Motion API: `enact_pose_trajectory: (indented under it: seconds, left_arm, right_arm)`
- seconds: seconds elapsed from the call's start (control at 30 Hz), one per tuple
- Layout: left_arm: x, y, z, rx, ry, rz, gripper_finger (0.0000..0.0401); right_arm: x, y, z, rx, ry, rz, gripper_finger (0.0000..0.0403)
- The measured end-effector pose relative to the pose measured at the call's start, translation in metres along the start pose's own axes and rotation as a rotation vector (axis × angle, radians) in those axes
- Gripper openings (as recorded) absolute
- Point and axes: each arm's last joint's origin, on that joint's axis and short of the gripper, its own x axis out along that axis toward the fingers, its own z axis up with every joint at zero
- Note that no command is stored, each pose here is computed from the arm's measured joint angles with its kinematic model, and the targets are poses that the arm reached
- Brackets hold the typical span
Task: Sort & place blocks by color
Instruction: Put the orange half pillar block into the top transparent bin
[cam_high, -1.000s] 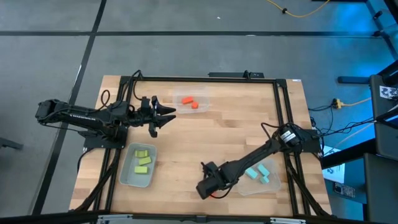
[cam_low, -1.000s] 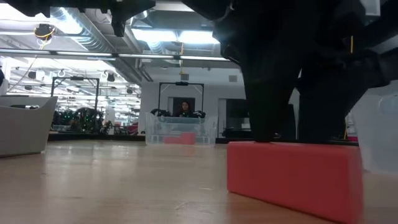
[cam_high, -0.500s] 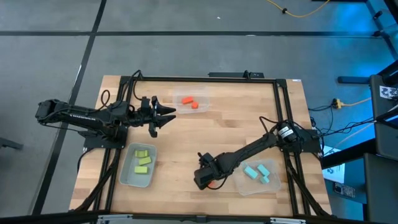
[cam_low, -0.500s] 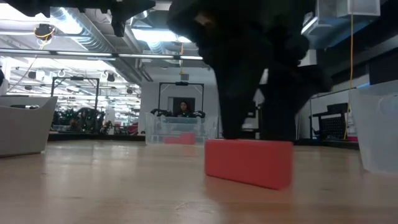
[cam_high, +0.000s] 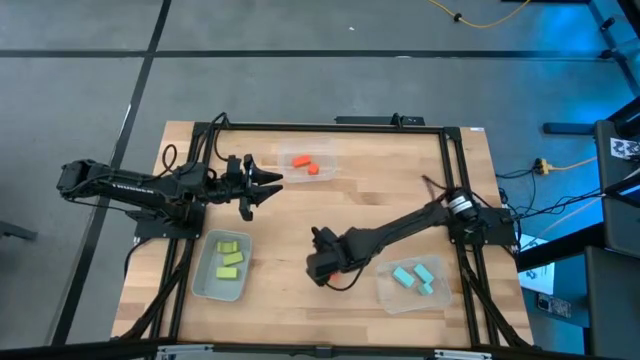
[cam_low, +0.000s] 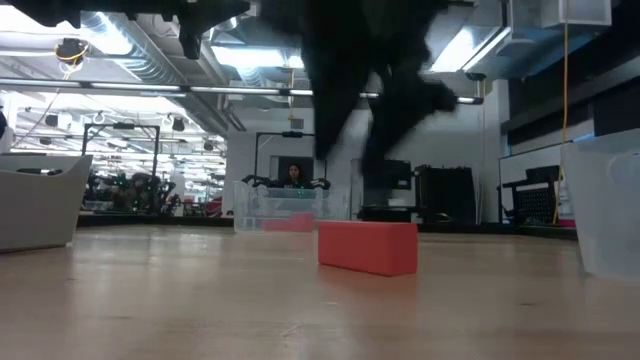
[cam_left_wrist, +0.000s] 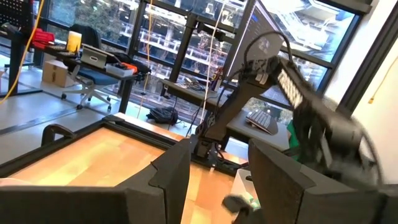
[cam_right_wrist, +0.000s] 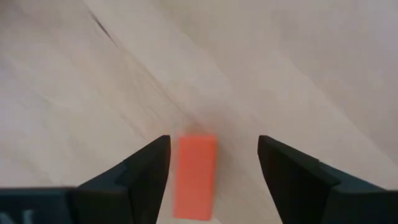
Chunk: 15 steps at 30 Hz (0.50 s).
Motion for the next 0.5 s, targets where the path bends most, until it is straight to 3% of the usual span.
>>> enact_pose_trajectory:
  seconds: [0.1,0.27,0.5]
  left_arm:
    - [0.000,0.000,0.000,0.001,0.001,0.000,0.0154]
    - [0.000,0.000,0.000,0.001,0.004,0.001,0.0154]
    - [0.000,0.000,0.000,0.001,0.004,0.002,0.0154]
  right_arm:
    - [-0.018,0.006,0.007,0.013,-0.054,0.044,0.0245]
    - [-0.025,0.020,-0.004,0.020,-0.072,0.111,0.0245]
    - [-0.020,0.020,-0.028,0.122,-0.083,0.054,0.0245]
